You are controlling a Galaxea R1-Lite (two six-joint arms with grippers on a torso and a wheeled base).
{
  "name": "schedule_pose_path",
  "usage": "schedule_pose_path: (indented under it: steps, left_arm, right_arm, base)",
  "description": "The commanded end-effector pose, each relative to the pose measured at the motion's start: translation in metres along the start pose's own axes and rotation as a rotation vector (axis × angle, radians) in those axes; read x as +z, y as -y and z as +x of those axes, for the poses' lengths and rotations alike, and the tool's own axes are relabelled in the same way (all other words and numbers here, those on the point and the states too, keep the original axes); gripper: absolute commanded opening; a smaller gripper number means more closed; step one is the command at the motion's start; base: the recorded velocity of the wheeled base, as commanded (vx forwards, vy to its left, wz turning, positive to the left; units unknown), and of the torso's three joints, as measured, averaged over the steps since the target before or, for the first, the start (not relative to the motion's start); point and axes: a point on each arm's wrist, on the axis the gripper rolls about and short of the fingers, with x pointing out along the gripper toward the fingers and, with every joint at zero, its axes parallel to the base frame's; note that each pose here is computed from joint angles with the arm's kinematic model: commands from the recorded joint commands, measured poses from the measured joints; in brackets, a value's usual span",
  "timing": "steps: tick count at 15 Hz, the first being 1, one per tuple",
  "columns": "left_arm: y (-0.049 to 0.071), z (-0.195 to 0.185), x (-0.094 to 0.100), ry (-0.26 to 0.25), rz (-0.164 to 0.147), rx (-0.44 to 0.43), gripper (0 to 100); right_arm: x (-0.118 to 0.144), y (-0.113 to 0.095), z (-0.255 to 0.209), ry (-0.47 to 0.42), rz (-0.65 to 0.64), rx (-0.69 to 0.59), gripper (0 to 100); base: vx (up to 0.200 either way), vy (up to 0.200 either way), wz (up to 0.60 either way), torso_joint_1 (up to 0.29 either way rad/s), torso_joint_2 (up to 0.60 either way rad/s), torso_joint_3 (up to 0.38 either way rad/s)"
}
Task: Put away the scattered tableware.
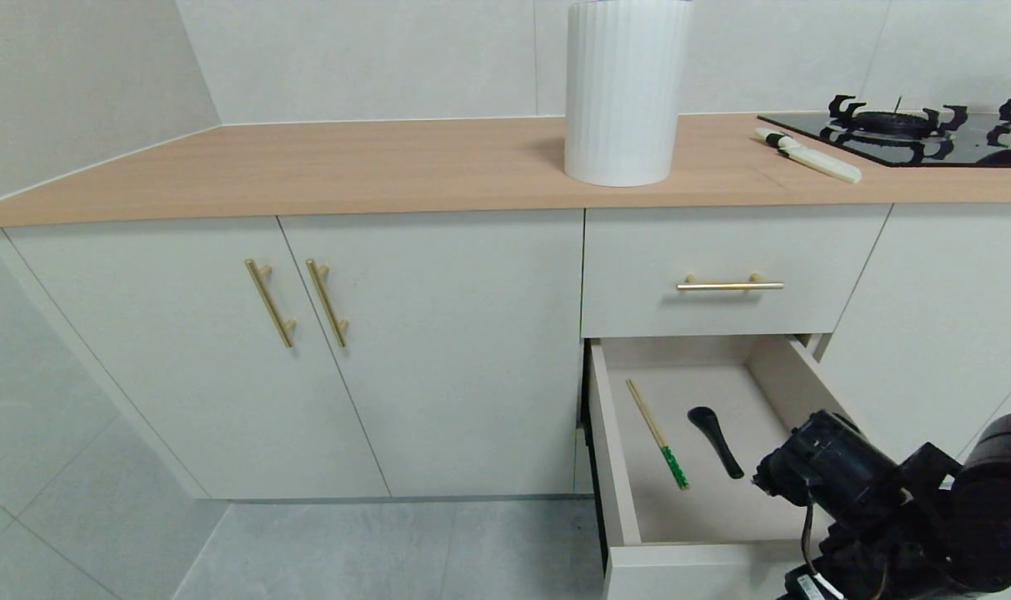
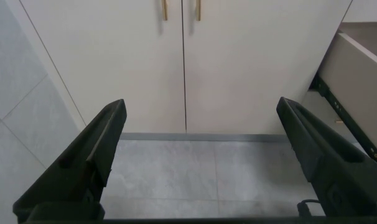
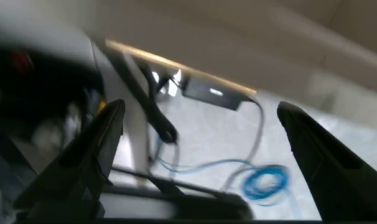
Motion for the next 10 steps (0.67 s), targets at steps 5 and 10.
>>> schedule_pose_path:
  steps: [5, 10]
  left_arm:
    - [0.0, 0.0, 0.0, 0.0, -0.001, 0.001, 100]
    - [0.0, 0.0, 0.0, 0.0, -0.001, 0.001, 100]
  right_arm:
    - [0.034, 0.002, 0.011, 0.161, 0.179, -0.032, 100]
    - [0.046, 0.002, 0.022, 0.251, 0.234, -0.063, 100]
  base:
    - [0.0, 0.0, 0.0, 0.0, 0.0, 0.0]
    - [0.0, 0.0, 0.0, 0.0, 0.0, 0.0]
